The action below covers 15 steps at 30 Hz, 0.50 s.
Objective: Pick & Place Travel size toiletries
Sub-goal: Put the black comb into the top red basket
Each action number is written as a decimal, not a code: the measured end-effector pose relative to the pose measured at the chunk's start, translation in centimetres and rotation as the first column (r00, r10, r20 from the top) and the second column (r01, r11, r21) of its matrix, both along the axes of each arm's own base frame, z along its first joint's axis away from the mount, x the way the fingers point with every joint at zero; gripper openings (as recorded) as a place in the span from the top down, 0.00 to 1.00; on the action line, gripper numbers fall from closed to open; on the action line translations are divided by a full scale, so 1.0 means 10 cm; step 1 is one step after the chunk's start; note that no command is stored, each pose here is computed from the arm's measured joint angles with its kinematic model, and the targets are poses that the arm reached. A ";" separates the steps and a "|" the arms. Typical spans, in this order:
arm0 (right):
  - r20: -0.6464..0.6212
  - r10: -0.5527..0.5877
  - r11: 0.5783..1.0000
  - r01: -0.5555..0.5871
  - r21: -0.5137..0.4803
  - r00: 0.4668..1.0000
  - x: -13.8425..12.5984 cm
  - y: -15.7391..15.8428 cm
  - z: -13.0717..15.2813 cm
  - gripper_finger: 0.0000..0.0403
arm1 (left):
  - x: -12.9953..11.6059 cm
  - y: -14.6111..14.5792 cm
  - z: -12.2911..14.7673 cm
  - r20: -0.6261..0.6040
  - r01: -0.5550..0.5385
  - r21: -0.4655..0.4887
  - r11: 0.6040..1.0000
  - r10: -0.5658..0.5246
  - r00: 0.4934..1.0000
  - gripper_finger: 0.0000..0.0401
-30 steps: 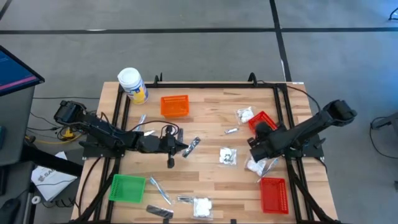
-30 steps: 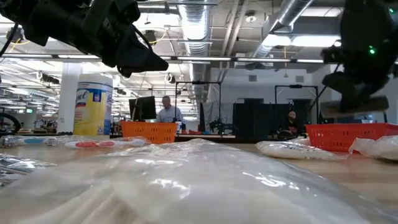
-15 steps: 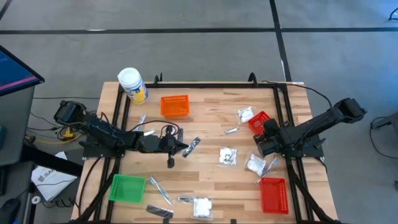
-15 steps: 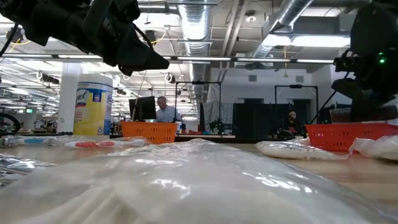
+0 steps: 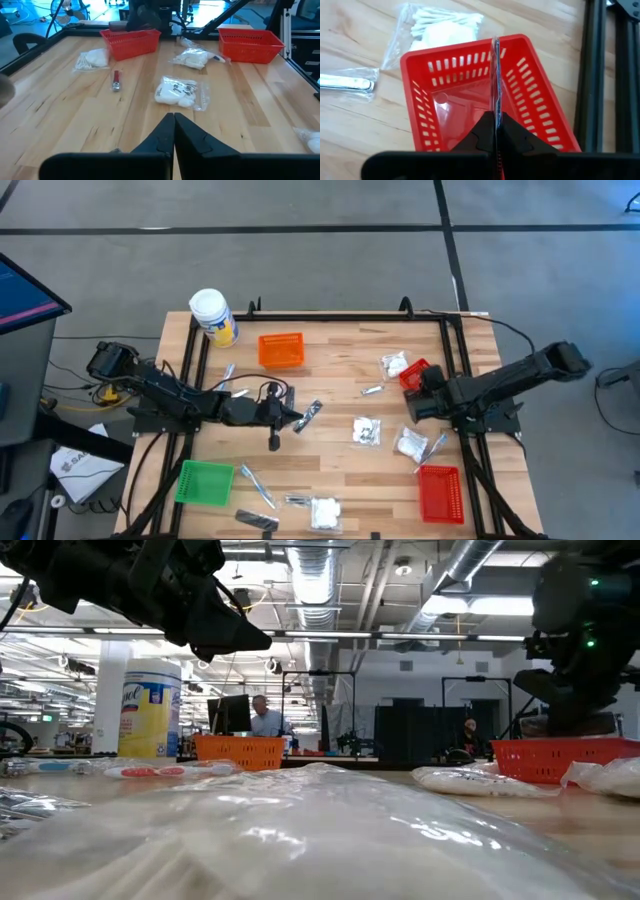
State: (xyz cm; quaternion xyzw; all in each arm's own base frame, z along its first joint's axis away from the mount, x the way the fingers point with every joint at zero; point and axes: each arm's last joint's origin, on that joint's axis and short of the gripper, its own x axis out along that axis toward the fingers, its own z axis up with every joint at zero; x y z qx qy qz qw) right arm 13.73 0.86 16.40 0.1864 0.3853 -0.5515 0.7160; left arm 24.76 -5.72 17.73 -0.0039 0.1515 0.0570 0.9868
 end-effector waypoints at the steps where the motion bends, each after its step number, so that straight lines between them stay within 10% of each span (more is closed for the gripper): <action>1: -0.002 0.007 1.000 -0.007 0.003 1.000 0.01 -0.01 0.00 0.99 | 0.00 0.00 0.00 0.000 0.000 0.000 1.000 0.000 1.000 0.99; 15: -0.178 0.040 0.999 -0.033 0.043 0.983 0.14 -0.22 -0.14 0.99 | 0.00 0.00 0.00 -0.001 0.001 -0.002 1.000 -0.001 1.000 0.99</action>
